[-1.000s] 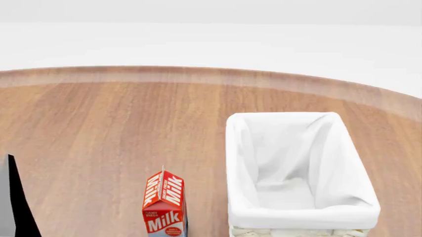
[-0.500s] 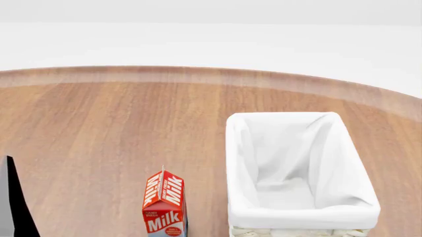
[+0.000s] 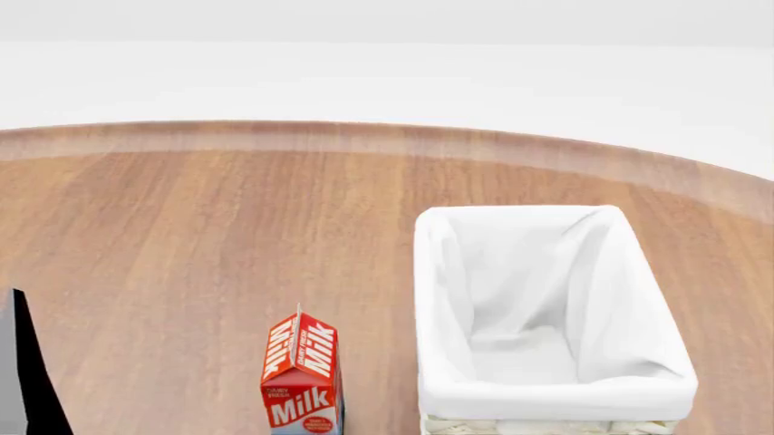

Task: Pick up the alphabet soup and the tomato sauce, and put them in the basket.

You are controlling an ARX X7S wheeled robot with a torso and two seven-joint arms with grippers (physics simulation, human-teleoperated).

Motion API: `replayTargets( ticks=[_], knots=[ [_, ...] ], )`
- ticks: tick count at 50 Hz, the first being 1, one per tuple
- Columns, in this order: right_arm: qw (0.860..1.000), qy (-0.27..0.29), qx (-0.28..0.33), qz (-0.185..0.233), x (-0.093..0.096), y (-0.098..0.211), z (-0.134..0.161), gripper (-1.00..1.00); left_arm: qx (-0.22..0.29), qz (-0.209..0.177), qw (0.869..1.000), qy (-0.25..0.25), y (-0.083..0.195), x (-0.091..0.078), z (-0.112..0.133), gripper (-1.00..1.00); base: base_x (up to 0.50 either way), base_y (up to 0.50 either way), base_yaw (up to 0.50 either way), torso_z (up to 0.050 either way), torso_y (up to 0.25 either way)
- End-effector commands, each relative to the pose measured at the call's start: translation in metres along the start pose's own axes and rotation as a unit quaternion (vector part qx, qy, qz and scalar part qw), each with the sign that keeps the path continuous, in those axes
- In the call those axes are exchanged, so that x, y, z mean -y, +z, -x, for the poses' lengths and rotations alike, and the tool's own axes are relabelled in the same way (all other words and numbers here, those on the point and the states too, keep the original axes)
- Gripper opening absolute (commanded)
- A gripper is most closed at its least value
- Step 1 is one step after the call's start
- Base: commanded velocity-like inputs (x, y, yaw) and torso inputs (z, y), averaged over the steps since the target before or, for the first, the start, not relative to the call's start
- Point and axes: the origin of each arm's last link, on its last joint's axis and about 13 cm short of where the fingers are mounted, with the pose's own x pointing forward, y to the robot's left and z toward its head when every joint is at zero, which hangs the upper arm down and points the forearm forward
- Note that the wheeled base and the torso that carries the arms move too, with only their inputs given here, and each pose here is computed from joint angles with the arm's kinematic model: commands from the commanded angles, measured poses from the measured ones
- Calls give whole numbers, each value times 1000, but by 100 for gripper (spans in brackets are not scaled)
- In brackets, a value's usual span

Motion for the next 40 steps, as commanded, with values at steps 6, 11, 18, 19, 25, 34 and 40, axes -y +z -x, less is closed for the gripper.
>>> replayTargets(
  ticks=[6,11,18,19,25,34,40],
  knots=[
    [994,-21,104,15,7,44,-6,-100,-2,0,1000,1,-1,-1,0,100,0,0,0,0,0],
    [993,-22,118,9,9,55,-11,-100,-2,-2,1000,2,0,-2,0,100,0,0,0,0,0],
    [990,-36,136,13,14,65,-20,-100,-2,-1,1000,1,-1,-1,-1,100,0,0,0,0,0],
    [989,-36,142,10,15,69,-22,-100,-1,0,1000,0,-1,-1,-1,100,0,0,0,0,0],
    [987,-41,156,1,19,73,-39,-100,-2,0,1000,0,-1,-1,0,100,0,0,0,0,0],
    [985,-42,166,-7,20,86,-56,-100,-4,2,1000,1,-3,-1,1,100,0,0,0,0,0],
    [985,-45,164,-4,23,92,-74,-100,-4,3,1000,2,-3,-2,2,100,0,0,0,0,0]
  ],
)
